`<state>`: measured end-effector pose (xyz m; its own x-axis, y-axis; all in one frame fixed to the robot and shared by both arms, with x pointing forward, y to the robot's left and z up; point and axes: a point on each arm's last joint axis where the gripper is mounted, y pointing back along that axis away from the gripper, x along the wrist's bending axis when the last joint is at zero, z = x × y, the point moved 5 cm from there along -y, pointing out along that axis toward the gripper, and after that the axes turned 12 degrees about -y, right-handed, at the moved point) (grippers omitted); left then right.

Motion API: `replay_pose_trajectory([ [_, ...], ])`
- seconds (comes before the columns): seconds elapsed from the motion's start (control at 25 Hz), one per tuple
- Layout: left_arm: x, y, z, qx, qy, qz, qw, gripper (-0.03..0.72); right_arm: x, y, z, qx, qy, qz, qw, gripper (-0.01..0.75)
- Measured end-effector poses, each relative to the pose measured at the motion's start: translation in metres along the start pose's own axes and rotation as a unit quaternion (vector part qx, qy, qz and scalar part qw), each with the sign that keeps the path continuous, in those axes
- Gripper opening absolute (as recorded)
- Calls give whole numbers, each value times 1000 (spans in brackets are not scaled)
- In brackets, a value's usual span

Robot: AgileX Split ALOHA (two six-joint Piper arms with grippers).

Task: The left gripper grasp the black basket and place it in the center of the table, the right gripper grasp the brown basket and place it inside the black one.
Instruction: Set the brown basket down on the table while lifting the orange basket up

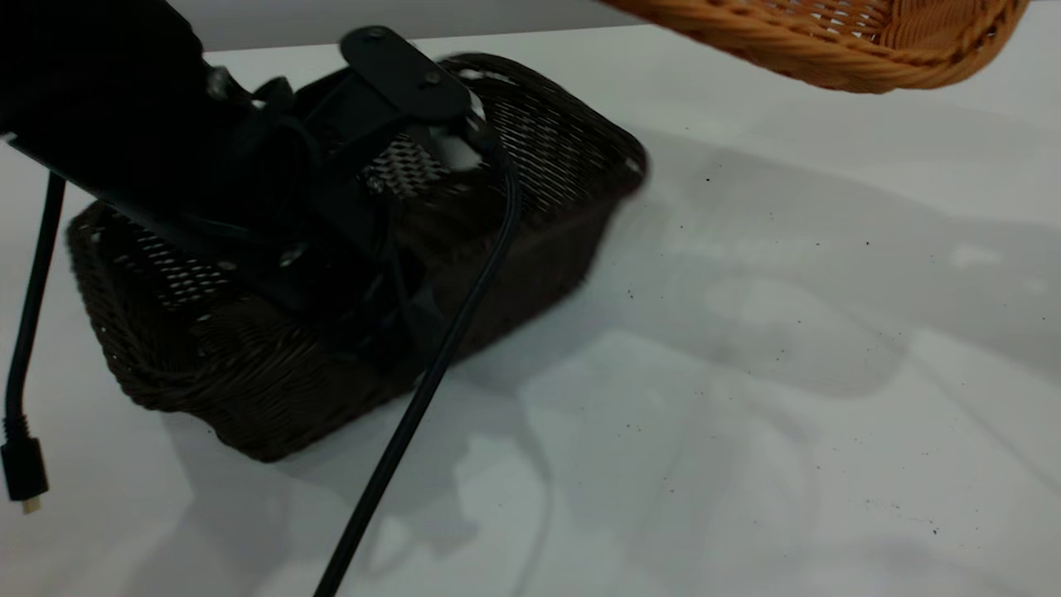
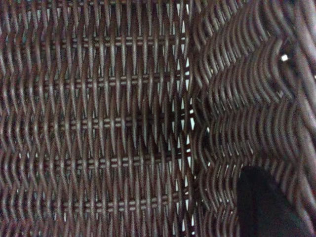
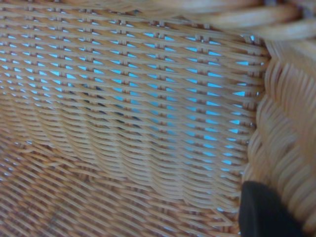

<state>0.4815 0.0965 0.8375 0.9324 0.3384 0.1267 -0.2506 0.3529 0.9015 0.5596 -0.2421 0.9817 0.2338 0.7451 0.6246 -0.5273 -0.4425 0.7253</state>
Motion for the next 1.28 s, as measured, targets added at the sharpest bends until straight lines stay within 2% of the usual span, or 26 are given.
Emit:
replay_pose_trajectory([
  [0.2, -19, 4, -4, 7, -122, -68, 990, 111, 5, 5, -1, 22, 33, -5, 999, 99],
  [0.44, -29, 6, -10, 9, -255, -108, 961, 111, 7, 5, 0, 23, 30, 0, 999, 99],
  [1.08, -31, 6, -8, 2, -236, -113, 965, 113, 7, 5, -3, 31, 32, 1, 999, 99],
  [1.16, -31, 6, -8, 3, -237, -115, 965, 143, 7, 5, -3, 31, 32, 1, 999, 99],
  [1.28, -37, 7, -9, 1, -230, -135, 964, 259, 7, 5, -3, 31, 33, 1, 999, 99],
])
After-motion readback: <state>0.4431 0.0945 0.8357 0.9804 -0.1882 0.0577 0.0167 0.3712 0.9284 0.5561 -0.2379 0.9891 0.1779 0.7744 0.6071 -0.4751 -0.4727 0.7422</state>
